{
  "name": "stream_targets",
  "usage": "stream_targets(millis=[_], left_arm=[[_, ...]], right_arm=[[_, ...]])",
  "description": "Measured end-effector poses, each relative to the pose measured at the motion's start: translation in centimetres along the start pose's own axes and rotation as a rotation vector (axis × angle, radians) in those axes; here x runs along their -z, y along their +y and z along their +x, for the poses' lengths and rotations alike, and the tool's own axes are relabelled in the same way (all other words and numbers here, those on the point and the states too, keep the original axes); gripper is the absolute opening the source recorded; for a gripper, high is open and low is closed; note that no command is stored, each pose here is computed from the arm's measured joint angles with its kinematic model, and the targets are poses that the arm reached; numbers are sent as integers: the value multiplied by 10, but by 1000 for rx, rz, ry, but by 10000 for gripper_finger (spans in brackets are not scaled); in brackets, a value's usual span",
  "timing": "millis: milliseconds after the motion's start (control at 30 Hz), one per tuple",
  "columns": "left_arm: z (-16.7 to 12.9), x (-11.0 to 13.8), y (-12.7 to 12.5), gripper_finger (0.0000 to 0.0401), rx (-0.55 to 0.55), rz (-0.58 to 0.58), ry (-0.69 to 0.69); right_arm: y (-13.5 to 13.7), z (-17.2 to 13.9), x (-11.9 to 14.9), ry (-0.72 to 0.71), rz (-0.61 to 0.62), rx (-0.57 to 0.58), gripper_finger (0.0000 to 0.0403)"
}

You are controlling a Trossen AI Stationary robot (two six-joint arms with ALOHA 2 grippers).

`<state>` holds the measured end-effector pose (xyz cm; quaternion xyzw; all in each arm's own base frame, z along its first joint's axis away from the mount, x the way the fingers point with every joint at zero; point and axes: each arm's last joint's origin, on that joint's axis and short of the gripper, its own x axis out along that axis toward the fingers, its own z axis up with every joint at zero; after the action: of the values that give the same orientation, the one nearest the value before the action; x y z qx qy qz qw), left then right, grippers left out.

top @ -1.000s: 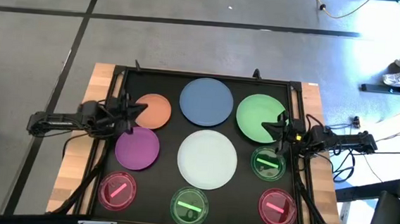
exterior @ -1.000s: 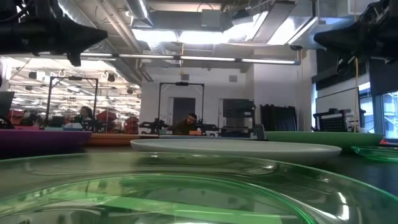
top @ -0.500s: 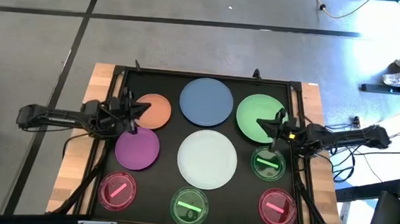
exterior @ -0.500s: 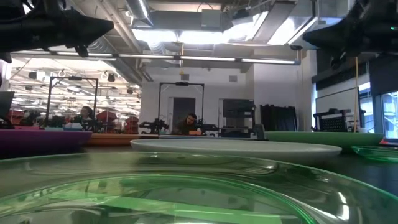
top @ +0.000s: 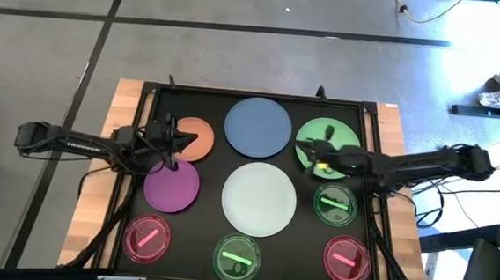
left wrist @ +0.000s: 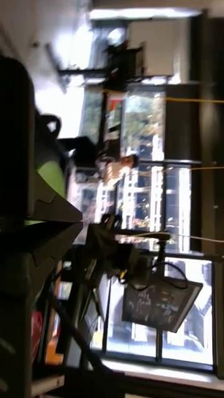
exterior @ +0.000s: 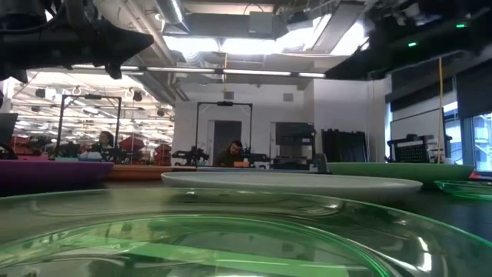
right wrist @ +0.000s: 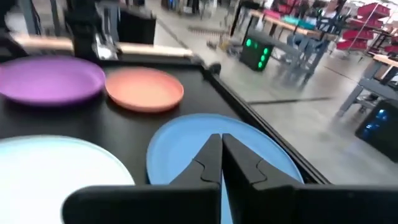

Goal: Stack plastic plates
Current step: Stack the blue plate on top of the light blue plate

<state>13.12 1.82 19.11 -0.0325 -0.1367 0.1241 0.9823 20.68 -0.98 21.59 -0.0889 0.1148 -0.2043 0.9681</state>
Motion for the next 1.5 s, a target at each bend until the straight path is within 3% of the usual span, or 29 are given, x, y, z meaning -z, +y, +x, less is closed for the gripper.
stream_targets(millis=[167, 500, 667, 1033, 1233, 1500], left_arm=[[1, 4, -5, 4, 34, -28, 29], [1, -2, -7, 4, 14, -35, -36], [4, -9, -8, 4, 5, -2, -58], [12, -20, -10, 4, 27, 62, -70], [12, -20, -10, 4, 23, 61, -68], [12, -20, -10, 4, 23, 60, -69]], right_arm=[[4, 36, -2, 175, -119, -32, 23], [8, 92, 11, 580, -293, -197, 160], [5, 113, 20, 695, -378, -228, 187], [13, 134, 50, 763, -547, -302, 166], [14, 142, 59, 759, -583, -274, 147], [16, 144, 65, 771, -632, -295, 74]])
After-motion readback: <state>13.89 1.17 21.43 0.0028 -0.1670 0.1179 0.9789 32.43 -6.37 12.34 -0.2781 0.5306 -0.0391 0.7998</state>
